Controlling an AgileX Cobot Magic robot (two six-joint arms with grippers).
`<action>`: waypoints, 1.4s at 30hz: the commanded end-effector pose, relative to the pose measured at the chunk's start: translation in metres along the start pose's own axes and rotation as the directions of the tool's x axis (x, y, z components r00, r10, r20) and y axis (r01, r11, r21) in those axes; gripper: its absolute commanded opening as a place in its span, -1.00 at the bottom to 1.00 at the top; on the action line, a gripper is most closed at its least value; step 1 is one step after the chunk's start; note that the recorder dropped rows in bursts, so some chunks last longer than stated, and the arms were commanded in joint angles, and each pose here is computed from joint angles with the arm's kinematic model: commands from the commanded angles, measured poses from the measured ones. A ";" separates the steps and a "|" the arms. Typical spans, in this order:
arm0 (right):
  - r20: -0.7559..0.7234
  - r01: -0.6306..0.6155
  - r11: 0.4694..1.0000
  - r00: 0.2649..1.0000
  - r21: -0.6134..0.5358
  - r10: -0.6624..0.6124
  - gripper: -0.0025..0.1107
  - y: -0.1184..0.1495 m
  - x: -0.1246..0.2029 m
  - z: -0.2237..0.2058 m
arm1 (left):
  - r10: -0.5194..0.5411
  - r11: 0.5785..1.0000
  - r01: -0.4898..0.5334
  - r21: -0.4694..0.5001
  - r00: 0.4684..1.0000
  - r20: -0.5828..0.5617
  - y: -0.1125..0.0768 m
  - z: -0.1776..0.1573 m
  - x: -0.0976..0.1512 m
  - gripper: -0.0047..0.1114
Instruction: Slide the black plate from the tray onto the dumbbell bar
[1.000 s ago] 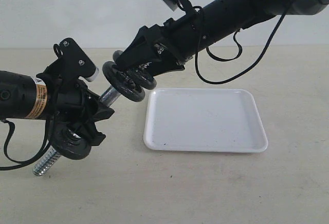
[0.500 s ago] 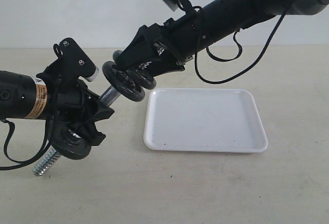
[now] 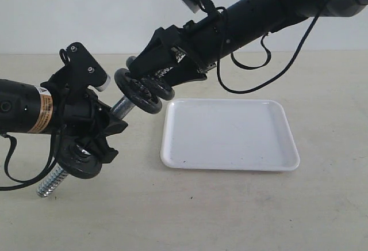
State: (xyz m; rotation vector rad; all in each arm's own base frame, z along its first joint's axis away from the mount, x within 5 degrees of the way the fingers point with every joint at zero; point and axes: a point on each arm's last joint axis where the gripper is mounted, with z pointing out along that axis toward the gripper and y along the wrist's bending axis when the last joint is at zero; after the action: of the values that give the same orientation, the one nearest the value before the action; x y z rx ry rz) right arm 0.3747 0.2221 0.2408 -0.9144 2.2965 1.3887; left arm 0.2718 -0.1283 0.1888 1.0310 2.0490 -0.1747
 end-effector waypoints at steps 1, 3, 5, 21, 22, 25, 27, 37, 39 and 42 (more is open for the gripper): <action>0.032 -0.013 0.999 0.999 -0.030 0.014 0.90 0.011 -0.007 -0.006 | -0.073 0.997 0.077 -0.029 0.991 0.116 0.009 -0.015 -0.027 -0.84; 0.036 -0.013 1.000 0.999 -0.025 0.014 0.90 0.010 -0.007 -0.006 | -0.073 0.997 0.077 -0.029 0.991 0.116 0.009 -0.015 -0.027 -0.84; 0.036 -0.013 1.000 0.999 -0.025 0.014 0.90 0.010 -0.007 -0.006 | -0.073 0.997 0.077 -0.029 0.991 0.116 0.009 -0.015 -0.027 -0.84; 0.028 -0.041 0.999 0.999 -0.035 0.042 0.90 0.011 -0.007 -0.006 | -0.074 0.994 0.081 -0.069 0.993 0.090 0.012 -0.015 -0.024 -0.84; 0.028 -0.041 0.999 0.999 -0.035 0.042 0.90 0.011 -0.007 -0.006 | -0.075 0.994 0.082 -0.079 0.994 0.083 0.013 -0.015 -0.024 -0.84; 0.023 -0.040 0.999 0.999 -0.029 0.041 0.90 0.011 -0.006 -0.006 | -0.085 0.991 0.092 -0.098 0.994 0.072 0.015 -0.015 -0.022 -0.84; 0.007 -0.031 0.999 0.999 -0.015 0.031 0.90 0.010 -0.005 -0.006 | -0.112 0.988 0.119 -0.101 0.991 0.076 0.016 -0.015 -0.022 -0.84; -0.144 -0.028 0.989 0.988 0.148 0.049 0.90 -0.005 0.010 -0.008 | -0.245 0.957 0.253 -0.145 0.967 0.070 0.020 -0.016 -0.019 -0.84; -0.167 -0.024 0.982 0.984 0.190 0.057 0.86 -0.008 0.012 -0.009 | -0.281 0.945 0.289 -0.151 0.957 0.072 0.021 -0.016 -0.019 -0.84; -0.200 -0.024 0.966 0.977 0.259 0.078 0.63 -0.014 0.016 -0.011 | -0.323 0.931 0.331 -0.153 0.943 0.078 0.021 -0.016 -0.018 -0.84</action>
State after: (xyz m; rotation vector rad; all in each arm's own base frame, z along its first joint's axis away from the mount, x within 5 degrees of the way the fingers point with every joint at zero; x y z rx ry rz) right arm 0.3732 0.2072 0.2242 -0.9538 2.5645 1.1145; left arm 0.2787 -0.1099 0.1812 0.6477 2.2652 -0.0695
